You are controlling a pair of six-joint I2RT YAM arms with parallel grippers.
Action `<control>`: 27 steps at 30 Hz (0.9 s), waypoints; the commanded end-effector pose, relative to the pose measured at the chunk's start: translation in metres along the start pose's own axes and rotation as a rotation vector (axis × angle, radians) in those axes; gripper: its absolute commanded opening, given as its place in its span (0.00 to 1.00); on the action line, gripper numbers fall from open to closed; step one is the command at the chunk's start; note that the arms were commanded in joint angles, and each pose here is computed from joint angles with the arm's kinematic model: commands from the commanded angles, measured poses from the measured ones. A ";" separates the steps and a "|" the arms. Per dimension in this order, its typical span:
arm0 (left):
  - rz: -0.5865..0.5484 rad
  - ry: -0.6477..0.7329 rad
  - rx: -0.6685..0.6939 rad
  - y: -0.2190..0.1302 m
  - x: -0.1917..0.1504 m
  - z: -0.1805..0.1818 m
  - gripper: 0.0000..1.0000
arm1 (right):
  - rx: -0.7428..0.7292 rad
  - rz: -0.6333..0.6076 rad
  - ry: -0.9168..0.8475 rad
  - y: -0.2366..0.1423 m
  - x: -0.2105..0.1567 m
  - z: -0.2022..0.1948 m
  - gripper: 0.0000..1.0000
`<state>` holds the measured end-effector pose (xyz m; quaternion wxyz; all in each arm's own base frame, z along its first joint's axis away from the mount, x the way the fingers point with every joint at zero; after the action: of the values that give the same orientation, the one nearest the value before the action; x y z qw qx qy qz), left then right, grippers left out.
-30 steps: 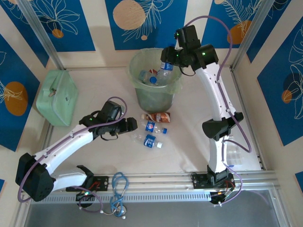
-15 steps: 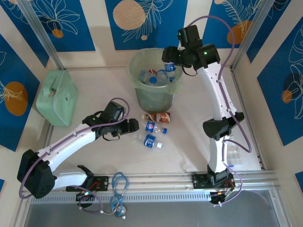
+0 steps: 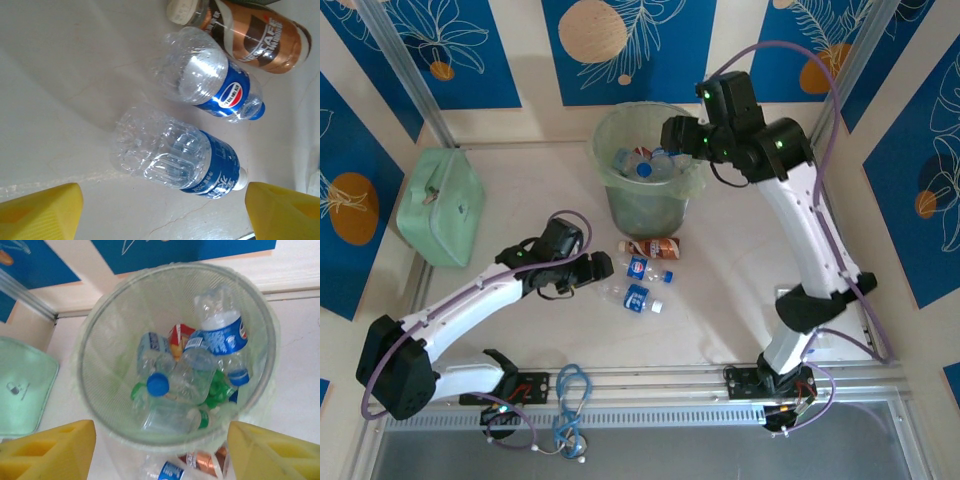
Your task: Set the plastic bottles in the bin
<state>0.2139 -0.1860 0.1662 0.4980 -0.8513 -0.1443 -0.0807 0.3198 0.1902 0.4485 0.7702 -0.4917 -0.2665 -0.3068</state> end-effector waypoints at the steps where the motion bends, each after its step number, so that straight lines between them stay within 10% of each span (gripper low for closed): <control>1: -0.015 -0.057 -0.003 0.004 -0.002 0.001 0.85 | -0.015 -0.009 0.003 -0.011 -0.020 0.002 0.68; 13: 0.009 -0.226 -0.019 0.022 -0.002 0.000 0.82 | -0.006 0.165 0.050 -0.021 -0.137 -0.021 0.65; 27: -0.008 -0.263 0.033 0.018 -0.006 0.009 0.81 | 0.112 0.628 0.318 0.065 -0.266 -0.057 0.67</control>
<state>0.2213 -0.1908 0.1472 0.4822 -0.8502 -0.2097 0.0254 0.1947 0.1952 0.2043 0.8472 -0.5121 -0.0293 -0.1383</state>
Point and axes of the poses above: each hand's point on the last joint's axis, 136 mm out from that joint toward the fingers, its own y axis out along the fingers, its own z axis along the line the jaws close on, x = y × z, the point moved 5 cm from there along -y, back along the fingers, and after that the axes turned 5 degrees about y, right-handed, at the moved point
